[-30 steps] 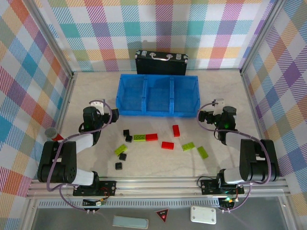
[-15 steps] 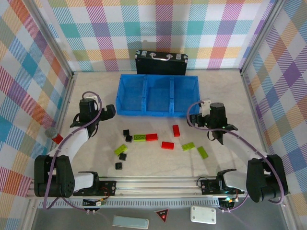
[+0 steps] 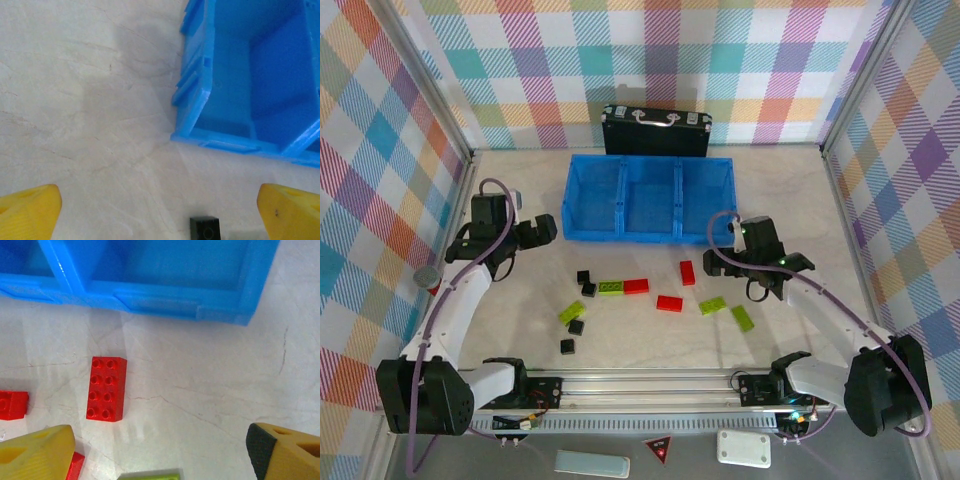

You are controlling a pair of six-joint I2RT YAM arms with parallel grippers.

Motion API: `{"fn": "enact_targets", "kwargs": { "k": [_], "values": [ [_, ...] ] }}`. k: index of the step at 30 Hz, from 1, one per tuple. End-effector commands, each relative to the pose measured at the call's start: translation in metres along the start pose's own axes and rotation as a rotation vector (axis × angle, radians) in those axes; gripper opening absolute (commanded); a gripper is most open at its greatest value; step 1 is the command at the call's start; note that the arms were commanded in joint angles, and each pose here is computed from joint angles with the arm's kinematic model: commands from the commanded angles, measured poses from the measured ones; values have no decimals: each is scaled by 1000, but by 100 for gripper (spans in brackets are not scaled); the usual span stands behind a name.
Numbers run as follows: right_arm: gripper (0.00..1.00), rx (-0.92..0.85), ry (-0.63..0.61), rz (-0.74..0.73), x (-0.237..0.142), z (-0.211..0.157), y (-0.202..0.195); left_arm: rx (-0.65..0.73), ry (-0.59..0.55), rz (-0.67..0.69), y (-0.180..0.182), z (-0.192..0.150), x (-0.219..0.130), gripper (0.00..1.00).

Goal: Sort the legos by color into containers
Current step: Pick up the lego from the center of the table.

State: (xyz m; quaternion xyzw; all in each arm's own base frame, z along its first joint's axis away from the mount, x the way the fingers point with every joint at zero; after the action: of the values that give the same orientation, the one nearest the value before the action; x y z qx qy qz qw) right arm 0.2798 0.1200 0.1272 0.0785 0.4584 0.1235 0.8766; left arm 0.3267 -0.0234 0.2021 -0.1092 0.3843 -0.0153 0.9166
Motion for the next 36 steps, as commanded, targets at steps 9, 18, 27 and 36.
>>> {"fn": "enact_targets", "kwargs": {
  "k": [9,18,27,36],
  "values": [
    [75,107,195,-50,-2,-19,13,96,48,-90,-14,-20,-12,100],
    [70,63,268,-45,9,-22,32,122,18,-7,-2,-11,-19,99],
    [61,46,312,-105,33,-16,51,128,-67,16,0,-2,-36,100],
    [57,-6,370,-183,61,-19,62,138,-123,20,0,1,-48,100]
  ]
}}
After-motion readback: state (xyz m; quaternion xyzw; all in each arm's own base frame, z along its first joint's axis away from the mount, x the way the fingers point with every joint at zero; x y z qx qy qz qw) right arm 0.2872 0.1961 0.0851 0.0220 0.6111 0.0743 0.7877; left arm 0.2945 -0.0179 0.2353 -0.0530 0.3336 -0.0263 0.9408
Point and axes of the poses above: each hand's point on the last joint's axis, 136 mm out from that joint toward the fingers, its own x axis out along the fingers, its own y axis along the line the jaws close on, z = x × y, the point moved 1 cm from there along -x, back along the fingers, and after that the axes turned 2 degrees about x, right-handed, at the moved point
